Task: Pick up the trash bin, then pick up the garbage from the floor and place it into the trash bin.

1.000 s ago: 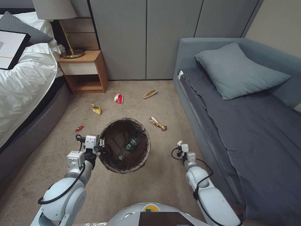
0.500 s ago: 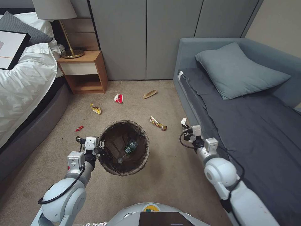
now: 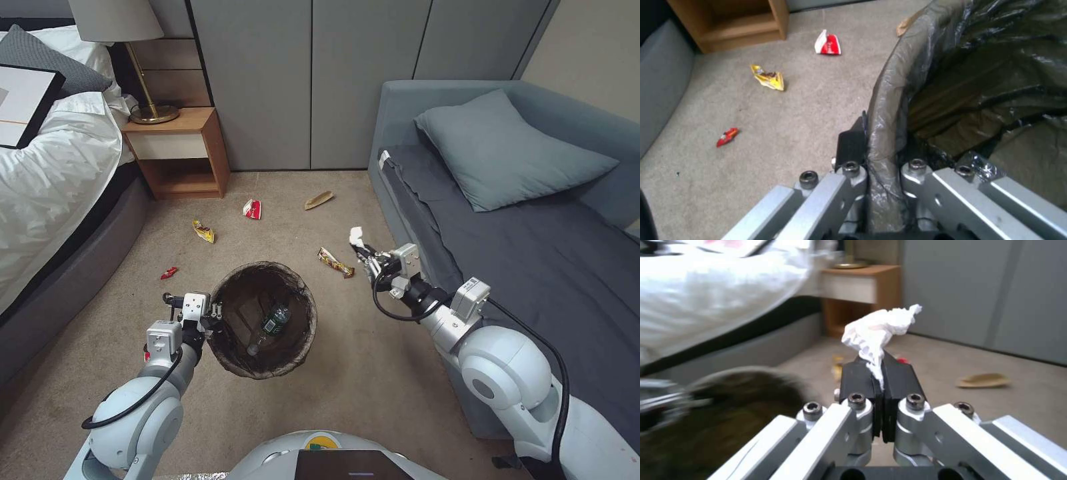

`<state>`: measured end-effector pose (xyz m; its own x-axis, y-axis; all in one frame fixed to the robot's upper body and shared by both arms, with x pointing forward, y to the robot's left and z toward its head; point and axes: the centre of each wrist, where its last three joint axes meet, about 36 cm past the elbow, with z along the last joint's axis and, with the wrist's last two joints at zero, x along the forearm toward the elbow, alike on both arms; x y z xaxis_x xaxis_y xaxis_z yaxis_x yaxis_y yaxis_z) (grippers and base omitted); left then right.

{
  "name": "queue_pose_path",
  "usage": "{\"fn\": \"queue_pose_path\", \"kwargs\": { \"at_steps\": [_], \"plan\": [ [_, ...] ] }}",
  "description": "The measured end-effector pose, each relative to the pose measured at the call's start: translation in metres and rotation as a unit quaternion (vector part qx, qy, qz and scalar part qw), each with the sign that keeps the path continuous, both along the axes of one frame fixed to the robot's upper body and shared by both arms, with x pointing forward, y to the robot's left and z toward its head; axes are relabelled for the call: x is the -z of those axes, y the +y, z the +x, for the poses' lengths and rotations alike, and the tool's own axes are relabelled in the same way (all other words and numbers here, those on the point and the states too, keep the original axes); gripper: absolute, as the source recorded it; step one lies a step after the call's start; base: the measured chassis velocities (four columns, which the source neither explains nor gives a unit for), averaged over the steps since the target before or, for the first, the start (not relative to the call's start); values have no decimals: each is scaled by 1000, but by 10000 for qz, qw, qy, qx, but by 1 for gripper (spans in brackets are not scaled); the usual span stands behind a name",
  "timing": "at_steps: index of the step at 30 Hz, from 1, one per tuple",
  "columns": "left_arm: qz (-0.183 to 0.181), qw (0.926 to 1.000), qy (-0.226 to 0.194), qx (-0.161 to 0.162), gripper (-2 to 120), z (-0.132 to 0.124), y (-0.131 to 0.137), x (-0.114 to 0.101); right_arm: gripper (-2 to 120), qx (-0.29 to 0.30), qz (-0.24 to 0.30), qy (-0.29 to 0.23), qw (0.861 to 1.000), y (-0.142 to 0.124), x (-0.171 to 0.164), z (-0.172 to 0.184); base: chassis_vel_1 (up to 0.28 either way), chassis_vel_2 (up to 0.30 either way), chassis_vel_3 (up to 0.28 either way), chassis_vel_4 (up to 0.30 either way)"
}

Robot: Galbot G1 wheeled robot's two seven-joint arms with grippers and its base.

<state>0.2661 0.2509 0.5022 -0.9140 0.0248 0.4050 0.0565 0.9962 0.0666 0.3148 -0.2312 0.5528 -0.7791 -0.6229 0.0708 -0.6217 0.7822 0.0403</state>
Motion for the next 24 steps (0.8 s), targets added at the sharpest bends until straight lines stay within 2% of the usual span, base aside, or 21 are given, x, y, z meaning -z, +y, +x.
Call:
{"fn": "queue_pose_path", "kwargs": {
  "at_steps": [5,12,13,15,24],
  "plan": [
    [-10,10000,17,-1,3,2,-1,3,0,-514,-8,88,9986,9,-1,-2,0,0,0,0],
    [-23,10000,44,68,3,6,-6,4,0,-1531,-194,238,9877,51,-3,-10,0,0,0,0],
    [-23,10000,44,68,3,6,-6,4,0,-1531,-194,238,9877,51,-3,-10,0,0,0,0],
    [-19,9999,80,64,3,7,-6,5,0,-1728,-195,414,9839,67,1,-14,0,0,0,0],
    [-22,9998,186,77,3,6,-10,5,0,-1866,-255,954,9775,89,20,-26,0,0,0,0]
  ]
}}
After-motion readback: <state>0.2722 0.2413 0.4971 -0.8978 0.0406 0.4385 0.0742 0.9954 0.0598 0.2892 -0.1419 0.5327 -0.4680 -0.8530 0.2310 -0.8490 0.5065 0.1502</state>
